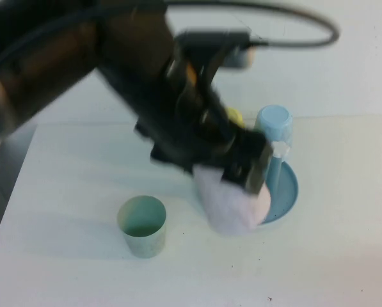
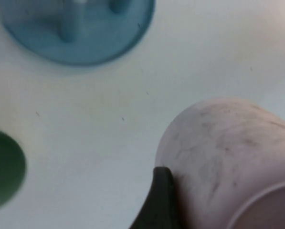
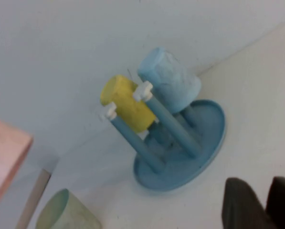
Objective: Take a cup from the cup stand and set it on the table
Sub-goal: Hand over the cup
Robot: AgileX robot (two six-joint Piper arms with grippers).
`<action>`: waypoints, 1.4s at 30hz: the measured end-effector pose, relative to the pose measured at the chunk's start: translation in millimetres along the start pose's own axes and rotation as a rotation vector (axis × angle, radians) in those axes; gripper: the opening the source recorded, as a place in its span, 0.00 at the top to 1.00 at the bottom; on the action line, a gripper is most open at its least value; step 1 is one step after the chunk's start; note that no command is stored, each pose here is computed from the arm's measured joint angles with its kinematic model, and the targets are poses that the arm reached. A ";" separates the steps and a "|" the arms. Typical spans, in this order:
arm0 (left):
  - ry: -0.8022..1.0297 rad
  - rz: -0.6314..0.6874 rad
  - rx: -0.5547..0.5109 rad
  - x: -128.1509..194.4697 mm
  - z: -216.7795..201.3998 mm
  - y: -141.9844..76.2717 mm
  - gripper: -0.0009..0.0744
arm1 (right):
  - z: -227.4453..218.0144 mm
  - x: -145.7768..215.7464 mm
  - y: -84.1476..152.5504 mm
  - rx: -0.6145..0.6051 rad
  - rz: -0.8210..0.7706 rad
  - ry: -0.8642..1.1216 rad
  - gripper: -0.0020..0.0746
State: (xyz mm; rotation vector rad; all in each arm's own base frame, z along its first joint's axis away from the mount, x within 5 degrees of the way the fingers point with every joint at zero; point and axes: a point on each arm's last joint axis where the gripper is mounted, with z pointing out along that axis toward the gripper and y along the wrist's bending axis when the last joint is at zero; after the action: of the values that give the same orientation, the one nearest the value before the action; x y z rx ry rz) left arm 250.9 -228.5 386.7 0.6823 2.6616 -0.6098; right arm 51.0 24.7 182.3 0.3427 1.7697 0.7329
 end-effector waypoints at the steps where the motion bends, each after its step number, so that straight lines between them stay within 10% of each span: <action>1: 0.012 -0.022 0.025 13.7 3.0 1.5 0.22 | 0.0 -1.9 0.2 -0.003 0.009 -0.021 0.81; 14: -0.234 -0.518 0.308 115.8 0.4 14.9 0.22 | -0.1 -3.6 1.5 -0.011 -0.249 -0.041 0.81; 28: -0.317 -0.721 0.700 80.5 38.1 41.4 0.22 | 7.1 -10.5 37.9 -0.243 -0.455 0.174 0.80; 38: -0.157 -0.710 0.871 58.3 65.7 72.2 0.22 | 49.1 -45.1 71.5 -0.463 -0.630 0.181 0.29; 42: -0.180 -0.652 0.905 39.4 58.3 69.0 0.22 | 71.1 -52.6 80.1 -0.553 -0.615 0.258 0.23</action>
State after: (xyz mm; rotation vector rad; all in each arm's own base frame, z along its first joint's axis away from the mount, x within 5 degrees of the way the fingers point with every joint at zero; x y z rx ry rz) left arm 265.5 -186.7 298.7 -0.1052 2.3057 -1.9860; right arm 124.1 77.7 260.4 -0.6665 1.6878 0.7921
